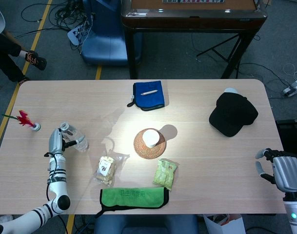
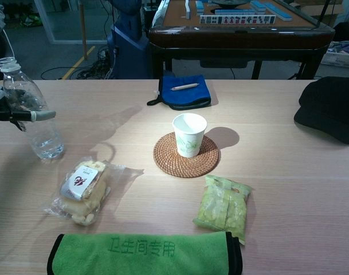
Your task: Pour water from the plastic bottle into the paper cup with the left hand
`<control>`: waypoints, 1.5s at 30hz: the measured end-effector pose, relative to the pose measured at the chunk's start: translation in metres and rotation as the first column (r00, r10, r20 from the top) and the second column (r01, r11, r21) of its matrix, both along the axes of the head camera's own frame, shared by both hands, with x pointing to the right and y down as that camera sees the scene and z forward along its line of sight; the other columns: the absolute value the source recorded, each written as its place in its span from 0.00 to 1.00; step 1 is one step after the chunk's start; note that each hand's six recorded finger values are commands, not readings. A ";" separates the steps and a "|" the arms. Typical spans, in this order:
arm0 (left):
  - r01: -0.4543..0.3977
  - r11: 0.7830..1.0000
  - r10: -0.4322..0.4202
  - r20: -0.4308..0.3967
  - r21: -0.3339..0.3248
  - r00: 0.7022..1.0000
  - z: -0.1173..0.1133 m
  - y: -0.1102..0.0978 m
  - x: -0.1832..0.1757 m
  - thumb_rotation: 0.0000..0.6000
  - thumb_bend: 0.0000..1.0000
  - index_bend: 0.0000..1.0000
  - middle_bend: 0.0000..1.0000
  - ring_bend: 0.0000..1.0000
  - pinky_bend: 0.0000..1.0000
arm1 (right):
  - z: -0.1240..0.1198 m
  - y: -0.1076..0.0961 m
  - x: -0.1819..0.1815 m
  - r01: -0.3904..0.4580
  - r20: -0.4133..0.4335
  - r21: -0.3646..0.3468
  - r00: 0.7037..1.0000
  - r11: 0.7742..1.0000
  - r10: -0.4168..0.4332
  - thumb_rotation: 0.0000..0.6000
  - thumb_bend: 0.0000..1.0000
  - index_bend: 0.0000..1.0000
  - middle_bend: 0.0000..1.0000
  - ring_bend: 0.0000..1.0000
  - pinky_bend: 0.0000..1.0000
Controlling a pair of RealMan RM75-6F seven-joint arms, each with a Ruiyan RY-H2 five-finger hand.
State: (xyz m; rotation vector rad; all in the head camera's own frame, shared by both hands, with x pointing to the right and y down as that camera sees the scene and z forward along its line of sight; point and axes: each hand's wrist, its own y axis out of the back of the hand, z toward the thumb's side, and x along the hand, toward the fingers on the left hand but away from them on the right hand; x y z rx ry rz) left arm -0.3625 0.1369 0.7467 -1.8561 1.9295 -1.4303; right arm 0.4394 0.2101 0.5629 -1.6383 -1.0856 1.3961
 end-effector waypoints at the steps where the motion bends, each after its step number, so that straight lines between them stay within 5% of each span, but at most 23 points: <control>1: -0.001 1.000 0.001 -0.002 0.001 1.000 0.001 0.000 0.000 1.00 0.08 0.65 0.71 0.49 0.54 | 0.000 0.000 0.000 0.000 0.000 0.000 1.000 1.000 0.000 1.00 0.44 0.52 0.48 0.50 0.50; 15: -0.027 1.000 0.027 -0.014 0.006 1.000 0.005 0.003 0.002 1.00 0.08 0.57 0.51 0.35 0.47 | -0.001 0.000 0.000 0.000 0.001 0.001 1.000 1.000 0.000 1.00 0.44 0.52 0.48 0.50 0.50; 30: -0.045 0.999 0.044 -0.030 -0.029 0.999 0.008 0.005 0.002 1.00 0.07 0.27 0.27 0.23 0.41 | 0.000 0.000 0.000 0.000 0.000 -0.001 1.000 1.000 0.000 1.00 0.44 0.52 0.48 0.50 0.50; 37: -0.053 0.998 0.051 -0.041 -0.043 0.998 0.007 0.005 0.003 1.00 0.02 0.03 0.17 0.17 0.36 | 0.001 0.000 0.000 0.001 0.001 -0.004 1.000 1.000 -0.001 1.00 0.44 0.52 0.48 0.50 0.50; 45: -0.064 0.996 0.059 -0.071 -0.067 0.996 0.004 0.005 0.006 1.00 0.00 0.00 0.08 0.12 0.32 | 0.001 0.000 0.000 0.001 0.001 -0.004 1.000 1.000 -0.001 1.00 0.44 0.52 0.48 0.50 0.50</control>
